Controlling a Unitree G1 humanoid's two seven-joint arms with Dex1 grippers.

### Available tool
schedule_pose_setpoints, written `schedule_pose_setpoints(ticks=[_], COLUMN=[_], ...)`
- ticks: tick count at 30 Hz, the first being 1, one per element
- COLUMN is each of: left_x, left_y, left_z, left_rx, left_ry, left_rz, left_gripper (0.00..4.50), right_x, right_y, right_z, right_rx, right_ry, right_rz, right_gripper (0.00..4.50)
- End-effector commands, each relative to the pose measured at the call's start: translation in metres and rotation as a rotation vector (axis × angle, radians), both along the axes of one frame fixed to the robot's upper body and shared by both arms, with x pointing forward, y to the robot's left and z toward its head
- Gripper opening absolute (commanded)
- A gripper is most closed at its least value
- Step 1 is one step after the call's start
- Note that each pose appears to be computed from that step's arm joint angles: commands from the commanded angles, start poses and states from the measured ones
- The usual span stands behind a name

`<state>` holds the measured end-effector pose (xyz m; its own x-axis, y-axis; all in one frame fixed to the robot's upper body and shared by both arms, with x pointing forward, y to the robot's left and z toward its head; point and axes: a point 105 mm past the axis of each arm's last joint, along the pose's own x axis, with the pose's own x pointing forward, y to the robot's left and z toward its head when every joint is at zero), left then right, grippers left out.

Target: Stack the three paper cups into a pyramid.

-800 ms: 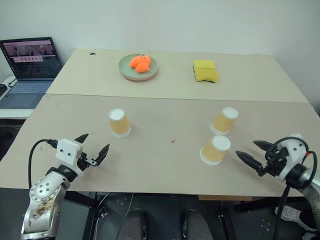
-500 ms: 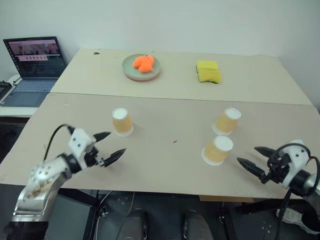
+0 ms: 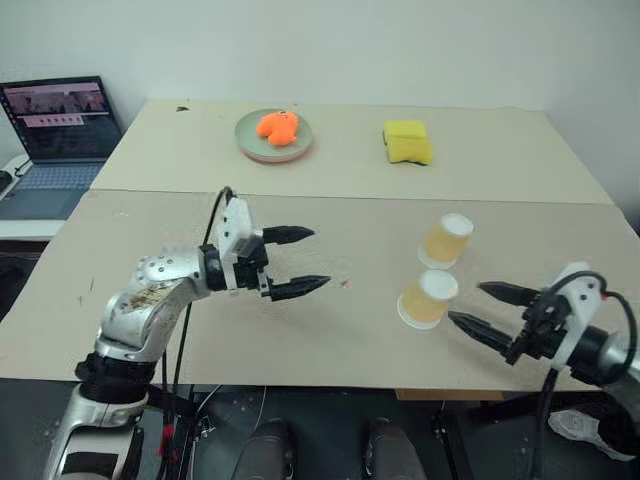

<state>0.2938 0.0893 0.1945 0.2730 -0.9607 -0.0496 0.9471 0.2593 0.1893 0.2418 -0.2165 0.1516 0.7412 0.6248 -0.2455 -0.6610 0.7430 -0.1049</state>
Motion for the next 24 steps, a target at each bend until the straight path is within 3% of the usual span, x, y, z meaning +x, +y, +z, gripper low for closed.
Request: schedule_pose_setpoints(ticks=[1,21,24], left_x=[-0.002,-0.005,-0.003], left_y=[-0.004,0.027,0.04], left_z=[0.008,0.001,-0.005], left_rx=[-0.006,-0.03,-0.052], left_ry=[-0.038,0.031,0.07], left_rz=[-0.018,0.169,0.24], left_gripper=[4.5,4.5,4.5], right_x=[0.002,0.042,0.045], right_y=[0.002,0.023,0.021], right_z=[0.003,-0.002,-0.003], right_rx=[0.007,0.052,0.061], right_ry=[-0.038,-0.092,-0.092], right_rz=[0.006,0.093,0.092], right_gripper=[4.47,4.47,3.75])
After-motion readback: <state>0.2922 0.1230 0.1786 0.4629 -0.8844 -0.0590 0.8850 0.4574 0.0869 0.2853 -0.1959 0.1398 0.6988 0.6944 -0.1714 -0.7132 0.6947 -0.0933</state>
